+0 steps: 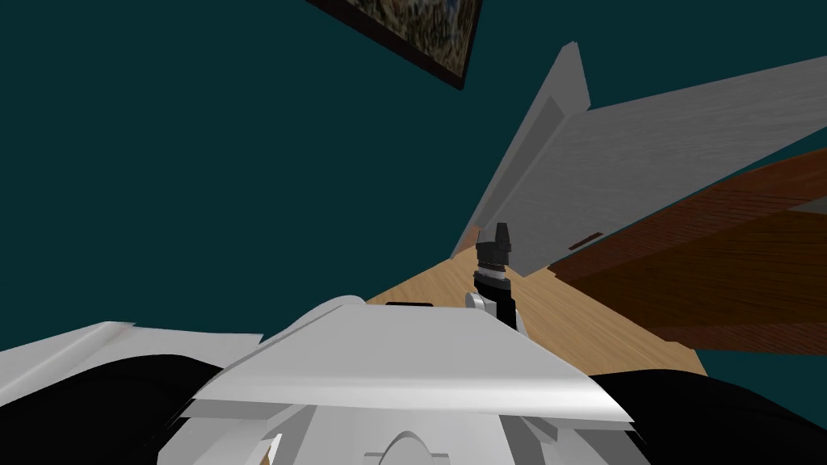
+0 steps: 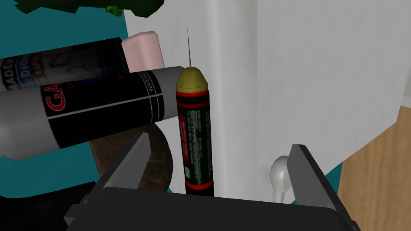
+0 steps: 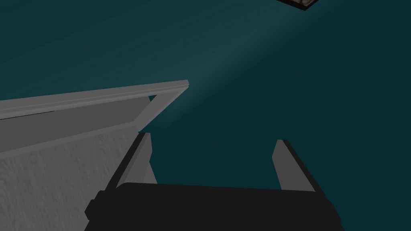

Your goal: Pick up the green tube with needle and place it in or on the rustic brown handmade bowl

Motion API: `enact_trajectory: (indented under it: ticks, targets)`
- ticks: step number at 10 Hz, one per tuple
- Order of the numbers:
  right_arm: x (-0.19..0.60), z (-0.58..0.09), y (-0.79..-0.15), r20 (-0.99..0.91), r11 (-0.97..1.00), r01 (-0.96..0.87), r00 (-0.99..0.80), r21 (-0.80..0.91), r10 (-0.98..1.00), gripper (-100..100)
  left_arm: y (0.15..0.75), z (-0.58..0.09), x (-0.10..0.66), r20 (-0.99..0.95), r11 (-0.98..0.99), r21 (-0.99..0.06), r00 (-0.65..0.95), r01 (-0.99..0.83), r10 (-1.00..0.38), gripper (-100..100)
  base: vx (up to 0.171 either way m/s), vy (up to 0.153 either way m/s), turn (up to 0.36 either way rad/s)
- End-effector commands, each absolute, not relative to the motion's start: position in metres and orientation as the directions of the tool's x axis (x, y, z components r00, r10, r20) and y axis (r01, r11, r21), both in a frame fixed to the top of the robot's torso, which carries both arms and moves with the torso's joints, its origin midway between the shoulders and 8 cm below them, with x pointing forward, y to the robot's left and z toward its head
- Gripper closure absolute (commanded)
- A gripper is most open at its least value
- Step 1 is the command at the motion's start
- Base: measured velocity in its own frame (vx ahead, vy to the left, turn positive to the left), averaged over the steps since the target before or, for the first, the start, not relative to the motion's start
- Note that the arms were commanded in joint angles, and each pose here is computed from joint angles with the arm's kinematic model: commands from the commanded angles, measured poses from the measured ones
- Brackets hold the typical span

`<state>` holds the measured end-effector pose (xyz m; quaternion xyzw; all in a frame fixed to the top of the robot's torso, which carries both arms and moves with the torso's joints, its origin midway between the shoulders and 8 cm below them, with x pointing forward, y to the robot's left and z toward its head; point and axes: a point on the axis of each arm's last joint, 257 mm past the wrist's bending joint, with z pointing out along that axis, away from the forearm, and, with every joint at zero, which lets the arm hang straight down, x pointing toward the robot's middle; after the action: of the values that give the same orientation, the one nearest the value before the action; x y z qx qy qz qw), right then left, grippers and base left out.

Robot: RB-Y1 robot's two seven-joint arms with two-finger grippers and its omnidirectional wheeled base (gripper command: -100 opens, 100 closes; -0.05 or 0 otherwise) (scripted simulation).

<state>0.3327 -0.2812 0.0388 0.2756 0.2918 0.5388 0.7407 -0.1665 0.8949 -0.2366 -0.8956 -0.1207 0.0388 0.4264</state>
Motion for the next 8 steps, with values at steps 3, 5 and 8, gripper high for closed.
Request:
enact_trajectory:
  ticks: [3,5,8]
  targets:
    - [0.333,0.039,-0.281,-0.135,0.267,-0.637,0.249,0.723,0.959,0,0.888,-0.237,-0.201,0.015,-0.601,-0.767,0.943,0.224,0.333,-100,0.027,0.028,-0.023]
    - [0.333,0.039,-0.281,-0.135,0.267,-0.637,0.249,0.723,0.959,0,0.882,-0.235,-0.224,0.004,-0.591,-0.765,0.92,0.256,0.393,-100,0.023,0.026,-0.011]
    - [0.333,0.039,-0.281,-0.135,0.268,-0.637,0.249,0.723,0.959,0,0.881,-0.233,-0.234,0.0,-0.585,-0.765,0.909,0.269,0.418,-100,0.021,0.061,-0.015]
